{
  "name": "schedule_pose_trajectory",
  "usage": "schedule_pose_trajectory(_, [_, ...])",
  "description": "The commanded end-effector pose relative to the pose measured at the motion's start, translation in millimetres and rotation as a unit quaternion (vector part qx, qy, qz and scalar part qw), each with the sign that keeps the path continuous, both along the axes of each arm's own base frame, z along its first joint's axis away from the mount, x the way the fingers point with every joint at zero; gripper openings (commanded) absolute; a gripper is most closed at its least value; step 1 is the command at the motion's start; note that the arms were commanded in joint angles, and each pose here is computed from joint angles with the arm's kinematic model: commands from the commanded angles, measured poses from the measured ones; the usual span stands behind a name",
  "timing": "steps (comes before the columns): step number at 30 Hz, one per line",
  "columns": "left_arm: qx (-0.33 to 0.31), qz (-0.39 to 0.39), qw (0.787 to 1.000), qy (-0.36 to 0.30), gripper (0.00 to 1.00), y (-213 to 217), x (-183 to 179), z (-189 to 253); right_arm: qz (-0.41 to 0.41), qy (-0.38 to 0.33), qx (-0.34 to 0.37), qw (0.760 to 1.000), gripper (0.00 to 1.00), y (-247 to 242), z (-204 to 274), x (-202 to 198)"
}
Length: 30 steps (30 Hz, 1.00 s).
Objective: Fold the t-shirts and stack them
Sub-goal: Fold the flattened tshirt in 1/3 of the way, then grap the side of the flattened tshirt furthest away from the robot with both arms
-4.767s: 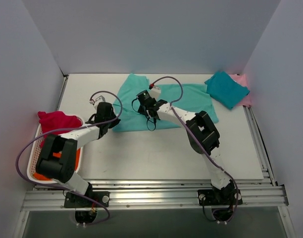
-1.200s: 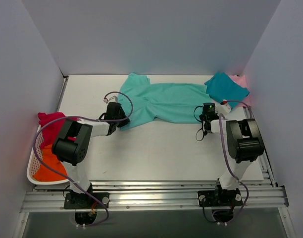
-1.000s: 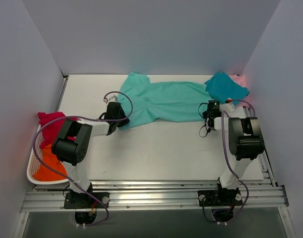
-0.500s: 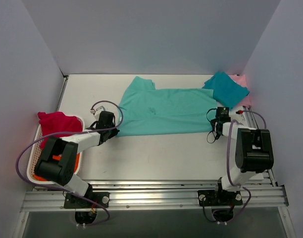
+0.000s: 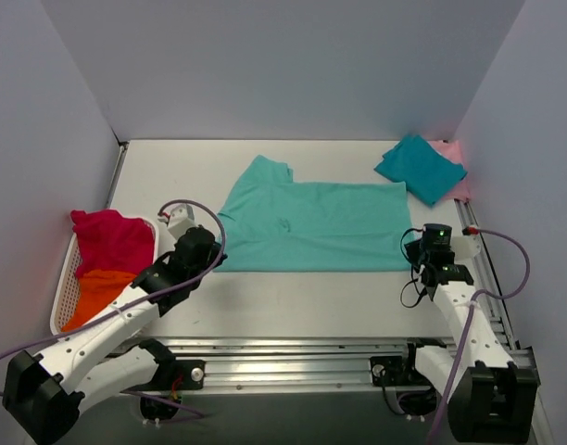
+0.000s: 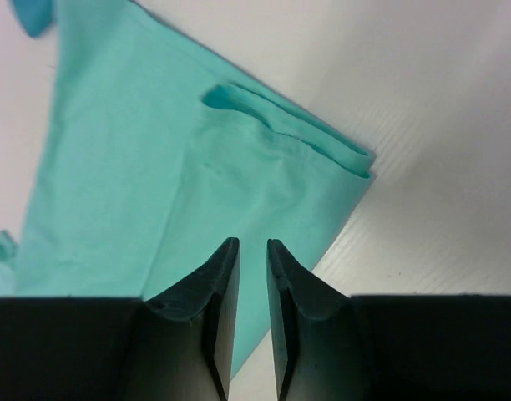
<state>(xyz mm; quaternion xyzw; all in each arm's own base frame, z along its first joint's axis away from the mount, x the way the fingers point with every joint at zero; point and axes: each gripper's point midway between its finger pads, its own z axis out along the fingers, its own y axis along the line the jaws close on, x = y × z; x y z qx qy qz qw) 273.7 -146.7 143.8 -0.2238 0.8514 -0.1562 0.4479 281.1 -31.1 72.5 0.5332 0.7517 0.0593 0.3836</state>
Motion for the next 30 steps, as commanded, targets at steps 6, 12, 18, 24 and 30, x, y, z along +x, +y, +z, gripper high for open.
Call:
schedule_pose_trajectory(6, [0.007,0.043,0.997,-0.059,0.02,12,11,65,0.019,-0.074,-0.03,0.997,0.75,-3,86,5])
schedule_pose_trajectory(12, [0.008,-0.024,0.995,-0.101,0.18,-24,69,84,0.089,-0.149,-0.042,0.984,0.77,11,112,58])
schedule_pose_trajectory(18, [-0.011,-0.076,0.988,-0.135,0.19,-33,187,86,0.164,-0.172,-0.025,0.971,0.76,34,101,129])
schedule_pose_trajectory(24, [0.008,-0.131,0.988,-0.075,0.66,-34,293,8,0.159,-0.12,-0.013,0.98,0.73,28,72,187])
schedule_pose_trajectory(30, [-0.016,-0.166,0.985,-0.041,0.86,-30,372,-46,0.163,-0.134,-0.004,0.977,0.73,30,59,206])
